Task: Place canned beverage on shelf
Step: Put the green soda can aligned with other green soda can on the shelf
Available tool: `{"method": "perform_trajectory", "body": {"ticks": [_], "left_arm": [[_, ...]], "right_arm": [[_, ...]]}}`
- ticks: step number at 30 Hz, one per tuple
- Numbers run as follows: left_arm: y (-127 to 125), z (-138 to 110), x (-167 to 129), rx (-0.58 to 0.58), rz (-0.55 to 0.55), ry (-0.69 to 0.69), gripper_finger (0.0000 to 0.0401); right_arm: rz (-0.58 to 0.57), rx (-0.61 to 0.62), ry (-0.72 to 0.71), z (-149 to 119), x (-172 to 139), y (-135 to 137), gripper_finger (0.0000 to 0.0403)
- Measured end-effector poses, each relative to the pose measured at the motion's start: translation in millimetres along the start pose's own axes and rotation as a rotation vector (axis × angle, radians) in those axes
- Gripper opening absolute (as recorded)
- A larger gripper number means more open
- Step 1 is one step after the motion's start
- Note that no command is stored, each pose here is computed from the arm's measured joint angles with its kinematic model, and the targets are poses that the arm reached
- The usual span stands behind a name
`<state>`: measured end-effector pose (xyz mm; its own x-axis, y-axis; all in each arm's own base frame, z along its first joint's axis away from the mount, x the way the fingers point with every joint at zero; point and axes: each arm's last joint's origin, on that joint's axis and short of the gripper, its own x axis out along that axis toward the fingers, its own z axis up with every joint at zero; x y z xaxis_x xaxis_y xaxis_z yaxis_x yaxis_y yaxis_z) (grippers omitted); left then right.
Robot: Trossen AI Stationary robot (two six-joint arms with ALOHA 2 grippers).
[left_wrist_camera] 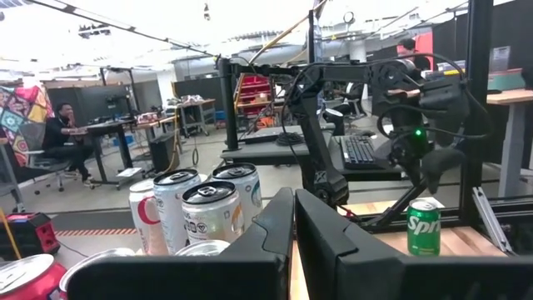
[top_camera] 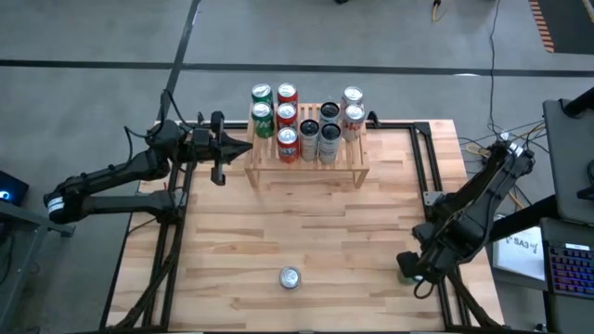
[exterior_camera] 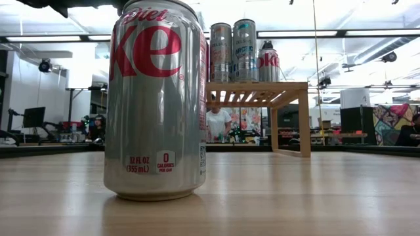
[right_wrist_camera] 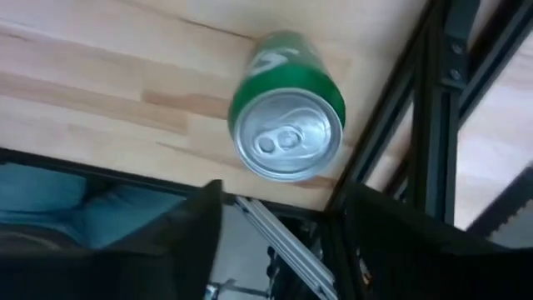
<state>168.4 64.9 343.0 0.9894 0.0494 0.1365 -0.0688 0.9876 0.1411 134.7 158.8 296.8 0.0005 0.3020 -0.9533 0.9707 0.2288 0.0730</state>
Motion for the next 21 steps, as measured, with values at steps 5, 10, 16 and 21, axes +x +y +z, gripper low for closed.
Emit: {"method": "perform_trajectory", "body": {"ticks": [5, 10, 16, 21], "left_arm": [[0, 1, 0, 0.005, 0.001, -0.007, 0.0000], [0, 1, 0, 0.005, 0.001, -0.008, 0.0000], [0, 1, 0, 0.006, 0.001, -0.008, 0.0000], [0, 1, 0, 0.006, 0.001, -0.008, 0.0000]], "right_arm": [[-0.022, 0.020, -0.009, -1, 5, 3, 0.0303], [-0.047, 0.009, -0.026, -2, 12, 7, 0.0346], [-0.074, 0.014, -0.049, -4, 21, 12, 0.0359], [-0.103, 0.004, -0.068, -5, 29, 17, 0.0359]]}}
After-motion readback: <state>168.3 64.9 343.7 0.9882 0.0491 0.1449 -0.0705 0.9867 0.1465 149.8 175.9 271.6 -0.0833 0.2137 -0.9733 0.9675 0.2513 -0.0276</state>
